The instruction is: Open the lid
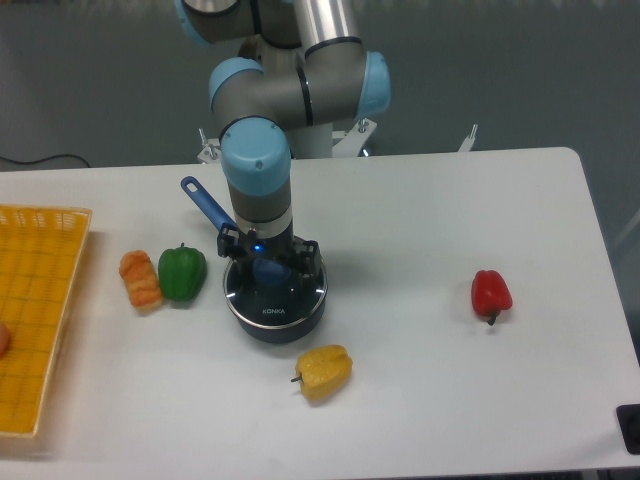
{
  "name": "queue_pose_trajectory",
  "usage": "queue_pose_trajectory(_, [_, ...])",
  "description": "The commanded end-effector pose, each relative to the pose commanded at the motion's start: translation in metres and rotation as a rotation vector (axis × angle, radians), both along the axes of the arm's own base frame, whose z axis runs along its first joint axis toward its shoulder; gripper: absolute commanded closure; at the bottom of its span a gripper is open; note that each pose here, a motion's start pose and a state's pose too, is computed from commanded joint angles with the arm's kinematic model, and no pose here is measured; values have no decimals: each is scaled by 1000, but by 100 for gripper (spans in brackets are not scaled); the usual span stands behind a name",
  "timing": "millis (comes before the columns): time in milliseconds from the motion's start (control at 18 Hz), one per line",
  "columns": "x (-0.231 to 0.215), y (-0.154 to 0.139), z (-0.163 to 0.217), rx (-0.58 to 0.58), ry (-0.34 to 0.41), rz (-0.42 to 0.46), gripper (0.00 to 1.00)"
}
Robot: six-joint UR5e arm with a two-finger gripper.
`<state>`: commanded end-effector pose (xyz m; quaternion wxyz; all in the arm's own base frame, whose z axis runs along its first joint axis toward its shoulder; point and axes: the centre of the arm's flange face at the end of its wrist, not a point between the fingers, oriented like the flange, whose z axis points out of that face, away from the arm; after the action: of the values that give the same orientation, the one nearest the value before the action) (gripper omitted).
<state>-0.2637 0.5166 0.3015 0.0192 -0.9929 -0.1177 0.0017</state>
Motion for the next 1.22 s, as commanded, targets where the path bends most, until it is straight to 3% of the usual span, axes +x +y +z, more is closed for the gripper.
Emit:
queue_pose_trajectory(778, [2, 0, -7, -47, 31, -71, 0])
queue_pose_trajectory(1222, [4, 0, -11, -59, 26, -74, 12])
